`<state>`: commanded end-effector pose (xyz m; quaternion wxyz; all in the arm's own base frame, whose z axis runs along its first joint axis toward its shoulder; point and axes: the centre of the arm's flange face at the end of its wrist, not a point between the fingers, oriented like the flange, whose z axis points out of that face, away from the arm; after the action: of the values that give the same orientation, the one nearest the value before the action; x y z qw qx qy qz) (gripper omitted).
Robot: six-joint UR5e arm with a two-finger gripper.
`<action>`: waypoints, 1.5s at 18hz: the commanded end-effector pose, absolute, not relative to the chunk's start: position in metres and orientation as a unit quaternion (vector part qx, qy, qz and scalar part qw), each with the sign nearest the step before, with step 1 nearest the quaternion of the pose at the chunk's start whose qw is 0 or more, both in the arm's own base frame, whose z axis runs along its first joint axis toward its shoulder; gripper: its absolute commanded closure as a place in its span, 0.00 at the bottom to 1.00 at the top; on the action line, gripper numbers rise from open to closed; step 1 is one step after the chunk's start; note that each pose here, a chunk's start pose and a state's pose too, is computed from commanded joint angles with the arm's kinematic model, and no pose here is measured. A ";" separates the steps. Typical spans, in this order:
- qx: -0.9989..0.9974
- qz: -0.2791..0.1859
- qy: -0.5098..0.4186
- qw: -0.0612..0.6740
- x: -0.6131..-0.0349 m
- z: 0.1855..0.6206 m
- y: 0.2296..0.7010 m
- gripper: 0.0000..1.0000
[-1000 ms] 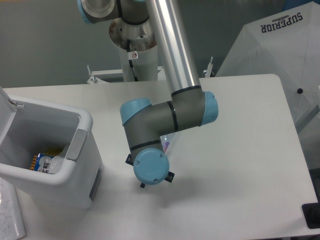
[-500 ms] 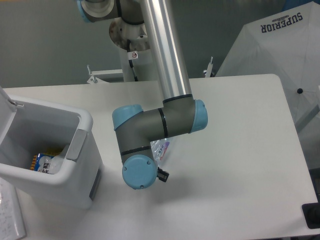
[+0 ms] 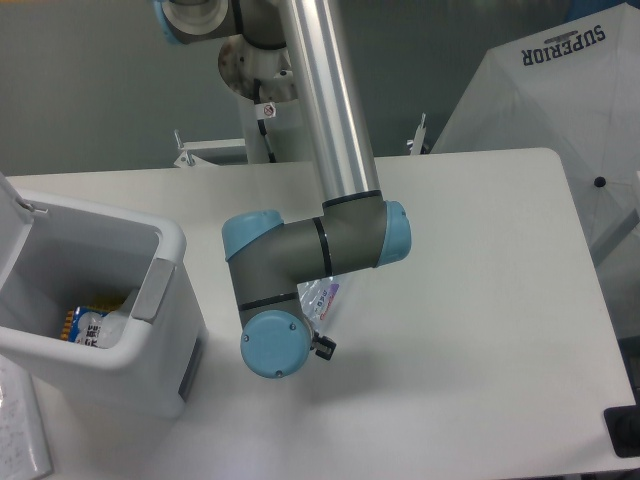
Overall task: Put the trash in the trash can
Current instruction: 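Rotate the gripper and lower it around the water bottle, then close the gripper on the bottle and lift it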
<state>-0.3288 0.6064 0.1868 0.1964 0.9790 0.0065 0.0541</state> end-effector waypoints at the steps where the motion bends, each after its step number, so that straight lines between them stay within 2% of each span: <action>1: 0.980 0.052 0.007 0.194 -0.329 0.190 0.608 0.78; 4: 0.980 0.051 0.008 0.192 -0.330 0.192 0.608 0.98; 5: 0.980 0.050 0.008 0.192 -0.330 0.193 0.609 1.00; 9: 0.983 0.049 0.009 0.177 -0.335 0.206 0.611 1.00; 13: 0.990 0.046 0.035 0.127 -0.365 0.251 0.609 1.00; 19: 0.995 0.063 0.072 0.003 -0.403 0.340 0.610 1.00; 24: 0.986 0.048 0.086 -0.138 -0.424 0.412 0.603 1.00; 27: 0.971 0.062 0.091 -0.212 -0.435 0.436 0.599 1.00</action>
<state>-0.4351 0.5993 0.4362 -0.2124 0.9709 0.0913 0.0624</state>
